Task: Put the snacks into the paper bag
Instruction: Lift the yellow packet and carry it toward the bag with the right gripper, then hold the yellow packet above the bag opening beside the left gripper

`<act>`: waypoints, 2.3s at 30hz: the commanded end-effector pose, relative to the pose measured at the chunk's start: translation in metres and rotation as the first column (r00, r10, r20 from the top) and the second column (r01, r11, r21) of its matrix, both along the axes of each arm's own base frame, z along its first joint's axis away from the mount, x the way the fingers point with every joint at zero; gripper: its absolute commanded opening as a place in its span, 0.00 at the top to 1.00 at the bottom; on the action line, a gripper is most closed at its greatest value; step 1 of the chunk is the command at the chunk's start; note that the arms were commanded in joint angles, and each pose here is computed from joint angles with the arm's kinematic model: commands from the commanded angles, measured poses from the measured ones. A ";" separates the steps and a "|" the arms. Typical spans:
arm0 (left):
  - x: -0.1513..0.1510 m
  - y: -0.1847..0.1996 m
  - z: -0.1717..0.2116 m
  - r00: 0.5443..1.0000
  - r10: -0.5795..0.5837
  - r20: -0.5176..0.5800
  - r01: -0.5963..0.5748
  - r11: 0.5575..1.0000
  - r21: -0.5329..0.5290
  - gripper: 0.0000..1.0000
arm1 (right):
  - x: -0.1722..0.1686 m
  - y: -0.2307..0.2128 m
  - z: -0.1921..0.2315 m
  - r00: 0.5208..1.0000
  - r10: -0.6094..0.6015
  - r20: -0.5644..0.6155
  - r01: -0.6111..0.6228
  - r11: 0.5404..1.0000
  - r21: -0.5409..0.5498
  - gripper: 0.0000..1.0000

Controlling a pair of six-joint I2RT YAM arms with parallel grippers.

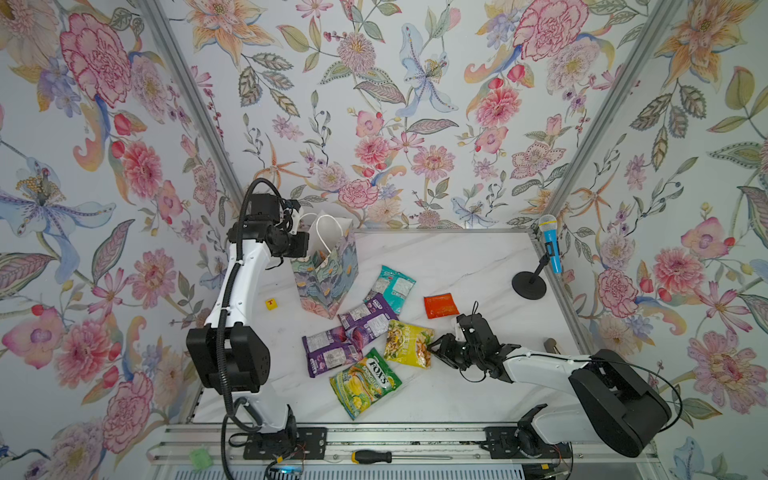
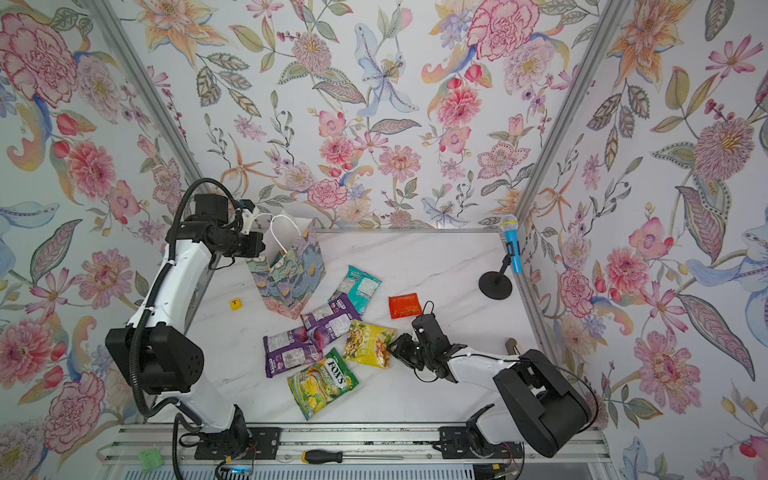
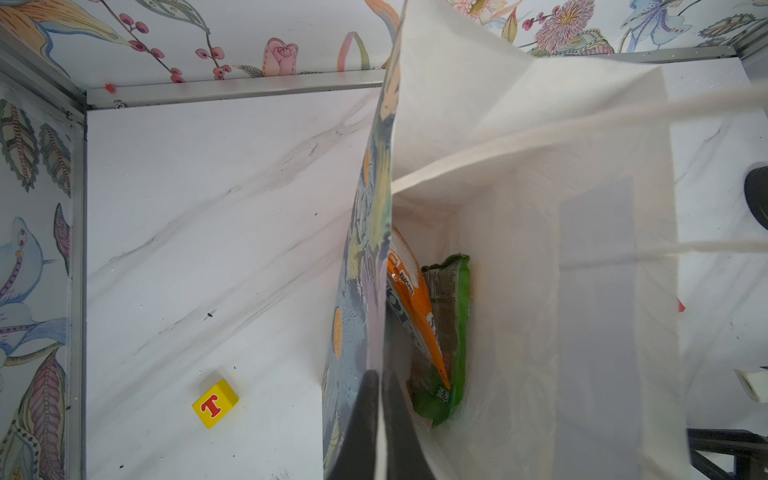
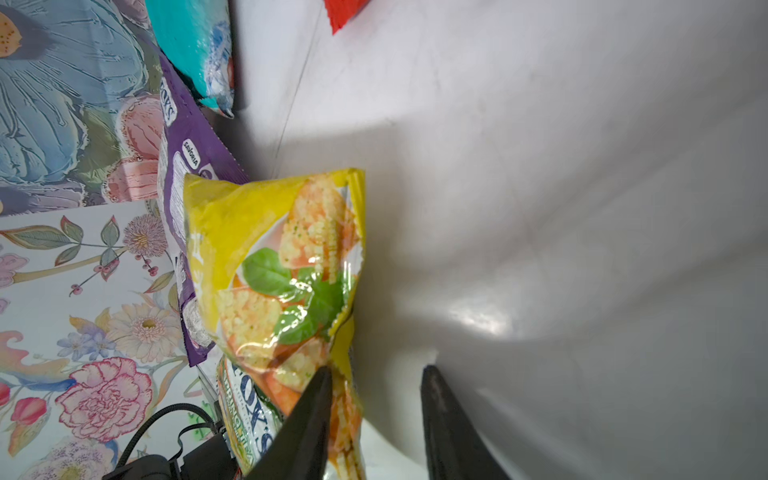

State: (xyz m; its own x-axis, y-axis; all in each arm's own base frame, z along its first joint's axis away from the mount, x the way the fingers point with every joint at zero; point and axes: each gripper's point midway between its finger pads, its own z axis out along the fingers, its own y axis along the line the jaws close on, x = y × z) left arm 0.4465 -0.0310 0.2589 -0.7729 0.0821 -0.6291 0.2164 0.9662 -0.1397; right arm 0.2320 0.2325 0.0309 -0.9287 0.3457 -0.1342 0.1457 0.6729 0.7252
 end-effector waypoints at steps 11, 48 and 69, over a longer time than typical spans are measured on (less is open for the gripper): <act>-0.004 -0.009 0.004 1.000 -0.021 0.011 0.021 1.000 -0.019 0.97 | 0.047 0.022 0.111 0.958 0.068 0.279 -0.077 0.997 0.025 1.00; -0.006 -0.016 0.011 0.999 -0.038 0.032 0.039 0.998 -0.045 0.96 | 0.227 0.147 0.410 0.572 0.144 0.808 -0.121 0.989 -0.090 1.00; -0.009 -0.022 0.019 0.997 -0.054 0.055 0.057 0.997 -0.050 0.96 | 0.250 0.197 0.424 0.445 0.068 0.893 -0.142 0.990 -0.004 1.00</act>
State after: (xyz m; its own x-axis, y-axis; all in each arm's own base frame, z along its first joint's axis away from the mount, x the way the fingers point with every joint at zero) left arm 0.4429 -0.0433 0.2612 -0.7641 0.0959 -0.6380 0.2491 0.9560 -0.1546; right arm 0.4946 0.4097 0.4404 -0.3743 0.2705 -0.8870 -0.6239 0.6342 0.4567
